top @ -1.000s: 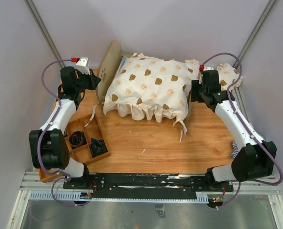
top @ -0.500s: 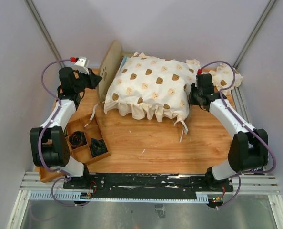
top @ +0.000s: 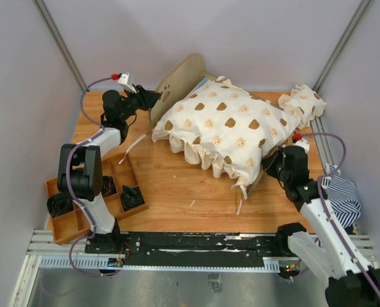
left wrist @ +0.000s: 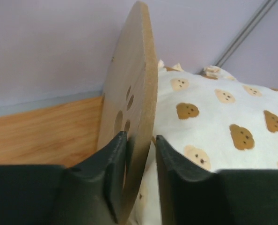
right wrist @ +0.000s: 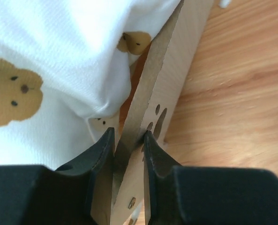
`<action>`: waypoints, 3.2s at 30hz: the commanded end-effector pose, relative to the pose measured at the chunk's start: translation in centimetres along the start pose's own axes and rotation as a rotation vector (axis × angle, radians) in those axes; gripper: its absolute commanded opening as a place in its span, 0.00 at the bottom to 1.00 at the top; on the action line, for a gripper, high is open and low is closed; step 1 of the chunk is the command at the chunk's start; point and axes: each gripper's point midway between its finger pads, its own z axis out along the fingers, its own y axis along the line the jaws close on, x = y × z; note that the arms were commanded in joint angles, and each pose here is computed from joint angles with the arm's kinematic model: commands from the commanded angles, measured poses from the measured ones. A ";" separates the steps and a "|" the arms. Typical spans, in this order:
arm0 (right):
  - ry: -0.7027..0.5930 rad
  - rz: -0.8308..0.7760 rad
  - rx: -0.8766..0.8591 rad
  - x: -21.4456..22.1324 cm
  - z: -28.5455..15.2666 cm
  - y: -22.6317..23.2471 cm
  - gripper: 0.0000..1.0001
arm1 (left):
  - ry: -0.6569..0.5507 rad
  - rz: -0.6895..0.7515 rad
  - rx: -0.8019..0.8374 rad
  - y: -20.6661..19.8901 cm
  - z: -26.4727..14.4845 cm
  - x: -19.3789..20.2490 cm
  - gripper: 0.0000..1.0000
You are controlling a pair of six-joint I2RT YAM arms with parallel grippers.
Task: Set up the pet bed
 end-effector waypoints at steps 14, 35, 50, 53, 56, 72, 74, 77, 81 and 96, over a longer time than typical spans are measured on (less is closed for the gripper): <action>0.183 0.036 -0.552 9.8 -5.4 16.2 0.42 | -0.328 -0.019 -0.691 0.8 -7.0 -12.2 0.78; 0.014 -0.328 -0.147 -9.6 0.8 5.1 0.68 | 0.072 -0.217 -0.613 -6.3 -12.4 2.5 0.72; 0.201 -0.064 0.119 -8.4 9.2 -1.3 0.56 | 0.256 0.142 -0.263 -20.8 -14.3 7.8 0.66; 0.229 -0.057 0.137 -7.4 9.3 -2.5 0.47 | 0.320 0.176 -0.149 -24.9 -14.7 10.5 0.66; 0.231 -0.052 0.150 -6.9 8.6 -3.2 0.42 | 0.354 0.216 -0.030 -29.5 -15.4 12.3 0.64; 0.194 -0.033 0.256 -2.7 2.6 -6.8 0.35 | 0.500 0.261 -0.066 -31.2 -14.5 21.3 0.50; 0.186 -0.024 0.258 -1.3 1.4 -7.3 0.35 | 0.490 0.232 -0.101 -30.0 -14.2 20.9 0.49; 0.188 0.005 0.161 0.8 0.1 -6.2 0.34 | 0.451 0.214 -0.170 -27.6 -13.9 19.6 0.48; 0.206 0.062 0.041 3.7 -1.5 -4.6 0.32 | 0.395 0.206 -0.245 -24.2 -13.0 17.6 0.47; 0.175 0.112 -0.393 7.6 -4.1 5.1 0.36 | 0.280 0.194 -0.459 -16.7 -8.5 11.1 0.50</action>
